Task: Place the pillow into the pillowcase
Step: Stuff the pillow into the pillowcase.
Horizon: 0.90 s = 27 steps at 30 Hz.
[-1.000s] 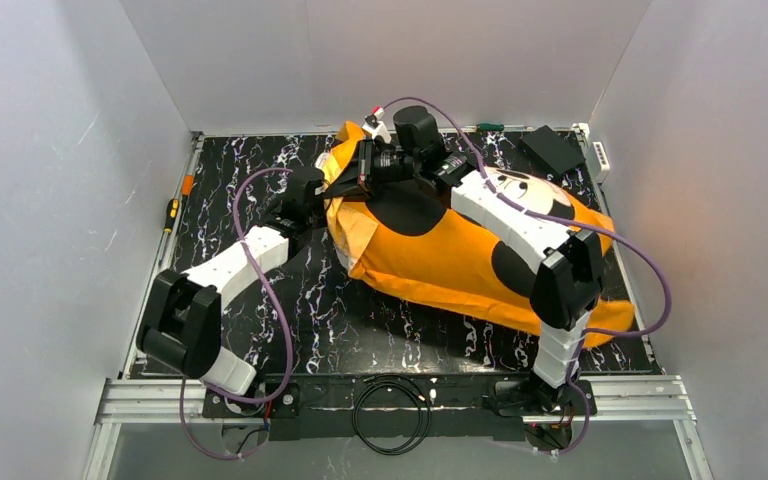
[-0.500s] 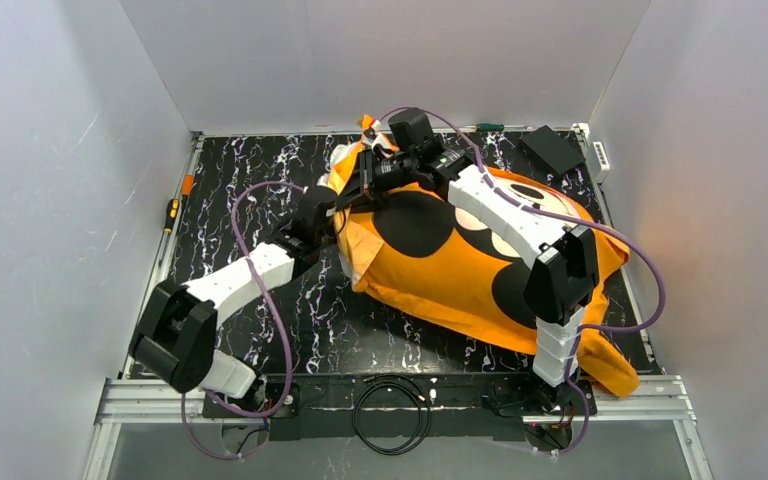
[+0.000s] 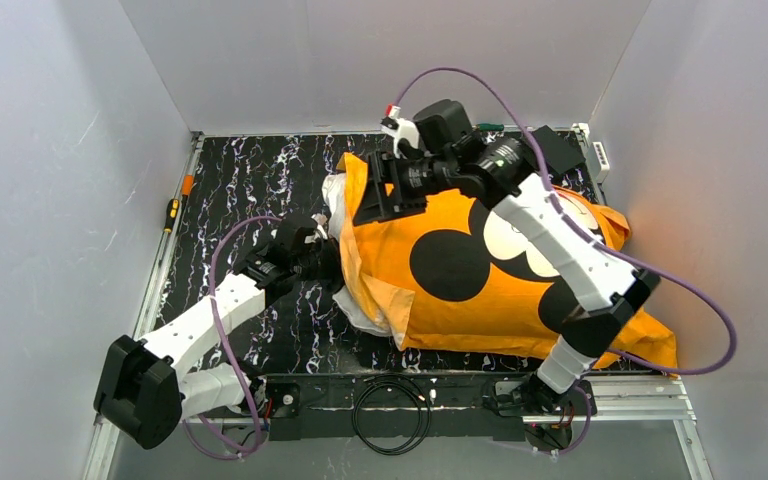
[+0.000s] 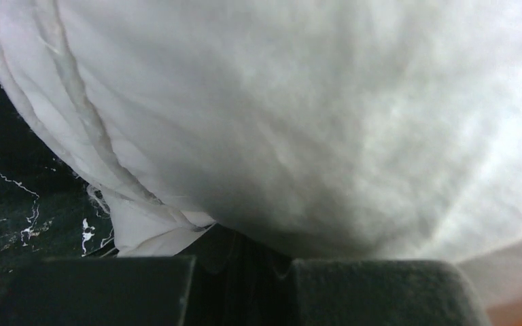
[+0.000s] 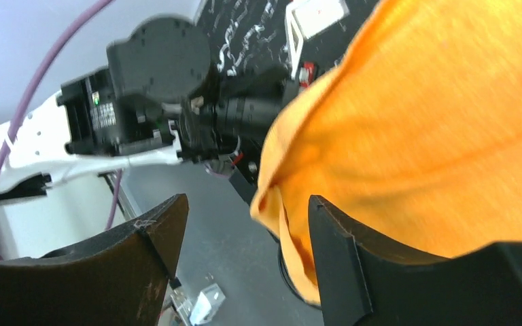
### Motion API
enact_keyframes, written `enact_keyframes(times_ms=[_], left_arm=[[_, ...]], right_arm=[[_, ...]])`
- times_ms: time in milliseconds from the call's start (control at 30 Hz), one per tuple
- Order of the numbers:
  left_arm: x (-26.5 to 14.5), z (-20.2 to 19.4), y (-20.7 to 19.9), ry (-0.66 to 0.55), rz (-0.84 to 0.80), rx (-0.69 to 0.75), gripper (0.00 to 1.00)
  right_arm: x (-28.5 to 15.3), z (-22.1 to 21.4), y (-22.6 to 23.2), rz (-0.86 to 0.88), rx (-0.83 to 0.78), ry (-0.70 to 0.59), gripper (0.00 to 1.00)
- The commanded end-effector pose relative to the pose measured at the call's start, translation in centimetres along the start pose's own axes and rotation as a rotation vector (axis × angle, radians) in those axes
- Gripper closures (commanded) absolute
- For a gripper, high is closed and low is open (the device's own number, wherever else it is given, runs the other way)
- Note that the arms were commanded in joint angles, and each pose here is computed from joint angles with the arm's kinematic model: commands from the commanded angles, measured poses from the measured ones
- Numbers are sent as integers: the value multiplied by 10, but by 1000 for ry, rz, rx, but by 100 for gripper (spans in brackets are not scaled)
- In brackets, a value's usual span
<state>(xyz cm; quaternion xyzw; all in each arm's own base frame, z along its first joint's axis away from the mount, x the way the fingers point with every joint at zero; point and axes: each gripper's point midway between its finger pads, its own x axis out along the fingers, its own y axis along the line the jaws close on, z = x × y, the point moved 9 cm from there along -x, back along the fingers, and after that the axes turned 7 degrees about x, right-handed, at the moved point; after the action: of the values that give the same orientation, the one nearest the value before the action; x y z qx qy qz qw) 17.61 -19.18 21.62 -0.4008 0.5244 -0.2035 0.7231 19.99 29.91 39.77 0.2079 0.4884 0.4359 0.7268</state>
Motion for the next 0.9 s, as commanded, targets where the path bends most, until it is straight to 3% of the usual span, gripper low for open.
enact_keyframes(times_ms=[0,300,433,567,767,833,867], left_arm=[[-6,-7,-8,79,-95,-28,100],[-4,-4,-12,100,-87,-19,100],[-4,-4,-13,98,-97,-24,100],[-2,-2,-14,102,-97,-22,100],[0,-1,-15,106,-105,-22,100],[0,-1,-13,111,-99,-21,100],[0,-2,-12,116,-99,-21,100]], right_arm=[[-28,-41,-12,-113,-45,127,28],[1,-110,-29,-70,-26,309,39],[30,-117,-27,-63,-69,346,62],[51,-106,1,36,-109,375,99],[66,-102,96,475,-279,427,99],[65,-109,115,548,-336,431,99],[63,-112,119,569,-354,428,87]])
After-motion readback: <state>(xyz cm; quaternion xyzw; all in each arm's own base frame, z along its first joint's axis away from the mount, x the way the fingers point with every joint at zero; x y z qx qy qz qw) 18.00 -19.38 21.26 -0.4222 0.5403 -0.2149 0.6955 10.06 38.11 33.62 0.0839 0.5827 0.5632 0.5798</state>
